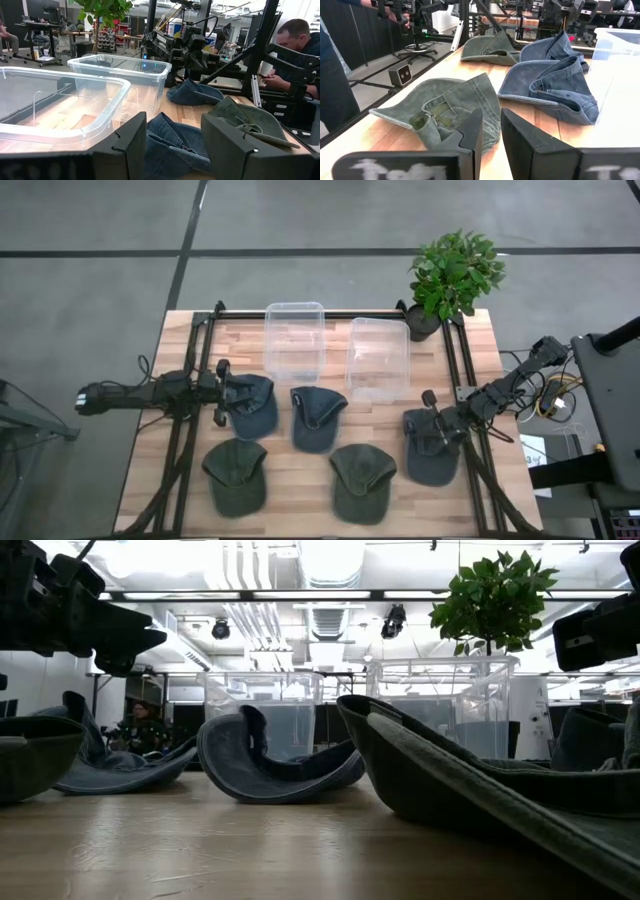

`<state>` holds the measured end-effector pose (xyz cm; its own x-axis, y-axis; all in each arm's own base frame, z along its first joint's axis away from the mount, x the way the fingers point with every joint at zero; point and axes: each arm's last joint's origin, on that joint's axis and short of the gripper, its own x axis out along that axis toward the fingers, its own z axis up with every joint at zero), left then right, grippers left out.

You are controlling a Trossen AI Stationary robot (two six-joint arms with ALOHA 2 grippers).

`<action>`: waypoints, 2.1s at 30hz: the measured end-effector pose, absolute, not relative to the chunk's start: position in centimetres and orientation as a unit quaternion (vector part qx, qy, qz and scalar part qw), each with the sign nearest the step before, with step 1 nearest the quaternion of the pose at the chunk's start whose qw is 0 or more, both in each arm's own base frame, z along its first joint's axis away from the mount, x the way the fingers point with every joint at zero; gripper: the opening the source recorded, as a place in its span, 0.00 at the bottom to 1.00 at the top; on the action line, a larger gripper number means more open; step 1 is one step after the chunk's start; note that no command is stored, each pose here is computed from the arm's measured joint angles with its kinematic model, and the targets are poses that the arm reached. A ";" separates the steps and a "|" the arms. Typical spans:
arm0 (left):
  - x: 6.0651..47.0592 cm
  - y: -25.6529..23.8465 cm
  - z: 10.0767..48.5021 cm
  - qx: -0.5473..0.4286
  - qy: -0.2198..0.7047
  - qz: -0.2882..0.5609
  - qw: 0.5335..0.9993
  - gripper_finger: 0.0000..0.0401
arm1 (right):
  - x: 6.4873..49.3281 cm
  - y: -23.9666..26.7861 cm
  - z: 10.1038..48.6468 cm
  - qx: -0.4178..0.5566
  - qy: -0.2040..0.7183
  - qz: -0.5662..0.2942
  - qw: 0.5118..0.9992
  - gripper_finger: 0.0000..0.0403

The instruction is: Pick & Place hat

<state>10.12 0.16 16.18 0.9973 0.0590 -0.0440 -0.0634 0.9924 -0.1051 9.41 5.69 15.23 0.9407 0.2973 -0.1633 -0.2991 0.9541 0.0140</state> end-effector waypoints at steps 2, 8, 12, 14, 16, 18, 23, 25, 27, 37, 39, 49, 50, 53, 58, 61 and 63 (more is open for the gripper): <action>10.1 0.2 16.2 -0.053 0.021 0.031 0.998 0.45 | 9.4 5.7 15.2 -0.005 0.082 0.151 0.985 0.16; 10.1 0.2 16.1 -0.053 0.022 0.031 0.998 0.45 | 9.4 5.7 15.2 -0.006 0.082 0.151 0.985 0.15; 10.1 0.2 16.1 -0.053 0.023 0.031 0.998 0.45 | 9.4 5.7 15.2 -0.006 0.082 0.151 0.985 0.15; 10.1 0.2 16.1 -0.053 0.023 0.031 0.998 0.45 | 9.4 5.7 15.2 -0.006 0.082 0.151 0.985 0.15; 10.1 0.2 16.1 -0.053 0.023 0.031 0.998 0.45 | 9.4 5.7 15.2 -0.006 0.082 0.151 0.985 0.15; 10.1 0.2 16.1 -0.053 0.023 0.031 0.998 0.45 | 9.4 5.7 15.2 -0.006 0.082 0.151 0.985 0.15; 10.1 0.2 16.1 -0.053 0.024 0.031 0.998 0.45 | 9.4 5.7 15.2 -0.006 0.082 0.151 0.985 0.15; 10.1 0.2 16.1 -0.053 0.024 0.031 0.998 0.45 | 9.4 5.7 15.2 -0.004 0.082 0.151 0.985 0.15; 10.1 0.2 16.1 -0.053 0.024 0.031 0.998 0.45 | 9.4 5.7 15.2 -0.004 0.082 0.151 0.985 0.15; 10.1 0.2 16.1 -0.053 0.024 0.031 0.998 0.45 | 9.4 5.7 15.2 0.000 0.082 0.151 0.985 0.15; 10.1 0.2 16.1 -0.053 0.024 0.031 0.998 0.45 | 9.4 5.7 15.2 0.000 0.083 0.151 0.985 0.15; 10.1 0.2 16.1 -0.053 0.024 0.031 0.998 0.45 | 9.4 5.7 15.2 0.000 0.082 0.151 0.985 0.15; 10.1 0.2 16.1 -0.053 0.024 0.031 0.998 0.45 | 9.4 5.7 15.3 0.000 0.082 0.151 0.985 0.15; 10.1 0.2 16.1 -0.053 0.024 0.031 0.998 0.45 | 9.4 5.7 15.2 0.000 0.082 0.151 0.985 0.15; 10.1 0.2 16.1 -0.053 0.024 0.031 0.998 0.45 | 9.4 5.7 15.2 0.000 0.082 0.151 0.985 0.15; 10.1 0.2 16.1 -0.053 0.024 0.031 0.998 0.45 | 9.4 5.7 15.3 0.003 0.077 0.151 0.985 0.15; 10.1 0.2 16.1 -0.053 0.024 0.031 0.998 0.45 | 9.4 5.7 15.4 0.010 0.075 0.151 0.986 0.15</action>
